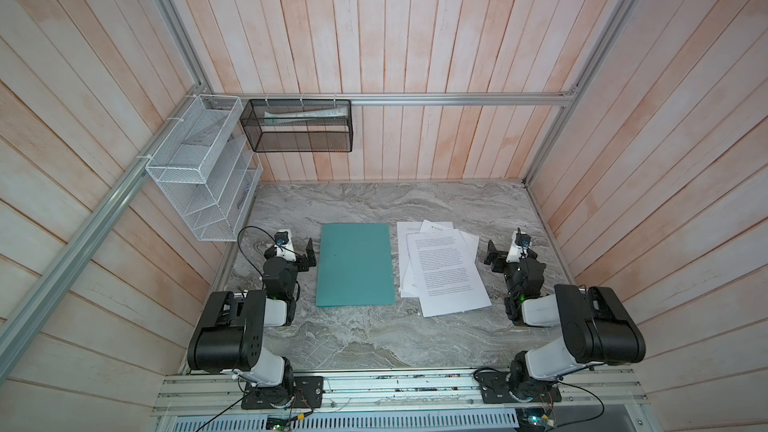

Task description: Put the files into the folder

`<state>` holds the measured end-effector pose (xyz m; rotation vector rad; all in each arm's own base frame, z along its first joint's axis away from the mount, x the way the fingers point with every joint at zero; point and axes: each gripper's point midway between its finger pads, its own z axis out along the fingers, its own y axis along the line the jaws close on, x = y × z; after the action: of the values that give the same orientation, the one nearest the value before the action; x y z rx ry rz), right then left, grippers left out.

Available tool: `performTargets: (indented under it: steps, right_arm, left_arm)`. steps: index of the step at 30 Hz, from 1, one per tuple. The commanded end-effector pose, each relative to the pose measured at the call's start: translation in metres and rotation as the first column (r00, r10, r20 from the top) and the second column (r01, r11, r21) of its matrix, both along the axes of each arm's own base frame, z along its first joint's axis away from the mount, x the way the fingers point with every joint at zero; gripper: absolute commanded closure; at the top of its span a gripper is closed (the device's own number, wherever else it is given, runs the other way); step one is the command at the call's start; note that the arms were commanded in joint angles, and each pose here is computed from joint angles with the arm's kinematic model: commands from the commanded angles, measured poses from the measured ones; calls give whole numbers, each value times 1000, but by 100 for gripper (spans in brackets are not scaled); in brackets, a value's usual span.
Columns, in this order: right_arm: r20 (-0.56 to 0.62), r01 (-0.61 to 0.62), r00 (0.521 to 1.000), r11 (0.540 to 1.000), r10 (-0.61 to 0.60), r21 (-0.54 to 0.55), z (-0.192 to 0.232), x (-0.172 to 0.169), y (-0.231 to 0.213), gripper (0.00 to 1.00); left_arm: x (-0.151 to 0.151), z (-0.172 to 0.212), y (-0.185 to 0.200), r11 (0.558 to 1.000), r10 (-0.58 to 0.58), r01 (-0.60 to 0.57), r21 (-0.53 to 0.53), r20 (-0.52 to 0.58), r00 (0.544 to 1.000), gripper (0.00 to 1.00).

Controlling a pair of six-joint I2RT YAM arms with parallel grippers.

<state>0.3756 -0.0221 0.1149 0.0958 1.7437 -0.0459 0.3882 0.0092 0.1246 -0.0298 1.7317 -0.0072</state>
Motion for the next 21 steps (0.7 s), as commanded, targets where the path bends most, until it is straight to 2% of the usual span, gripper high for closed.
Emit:
performTargets:
  steps: [1, 3, 5, 8, 10, 11, 13, 15, 18, 21]
  right_arm:
    - [16, -12, 1000, 1000, 12, -3, 7, 4, 0, 2]
    - [20, -21, 1000, 1000, 21, -8, 8, 3, 2, 2]
    - [57, 24, 998, 1000, -24, -2, 19, 5, -5, 2]
    - [-58, 63, 996, 998, -63, -1, 24, 21, -12, 2]
    - [-72, 98, 993, 995, -97, 3, 39, 28, -13, 2]
    - [-77, 133, 989, 990, -128, 56, 46, 30, -15, 2]
    - [-87, 98, 992, 987, -87, 125, 54, 33, -2, 2]
    - [-98, 68, 994, 986, -53, 153, 60, 34, 19, 2]
    - [-106, -26, 993, 982, 46, 185, 68, 32, 64, 2]
    - [-133, -145, 974, 955, 184, 260, 74, 28, 113, 2]
  left_arm:
    - [3, 3, -1, 1000, -9, 9, -6, 3, 1000, 0]
    - [3, 3, -1, 1000, -4, 4, -3, 5, 1000, 0]
    - [4, 10, 8, 998, 54, -54, -13, 11, 998, 0]
    - [15, 24, 4, 999, 39, -39, 3, -61, 997, 0]
    - [17, 41, 1, 996, 81, -80, 40, -39, 996, 0]
    - [15, 51, 0, 994, 104, -104, 22, -20, 994, 0]
    - [12, 63, 5, 981, 158, -160, -108, -27, 987, 0]
    - [9, 64, 11, 939, 220, -245, -243, -124, 967, 0]
    - [-3, 67, -8, 919, 137, -215, -332, -242, 960, 0]
    - [-27, 76, -28, 884, 50, -160, -439, -251, 967, 0]
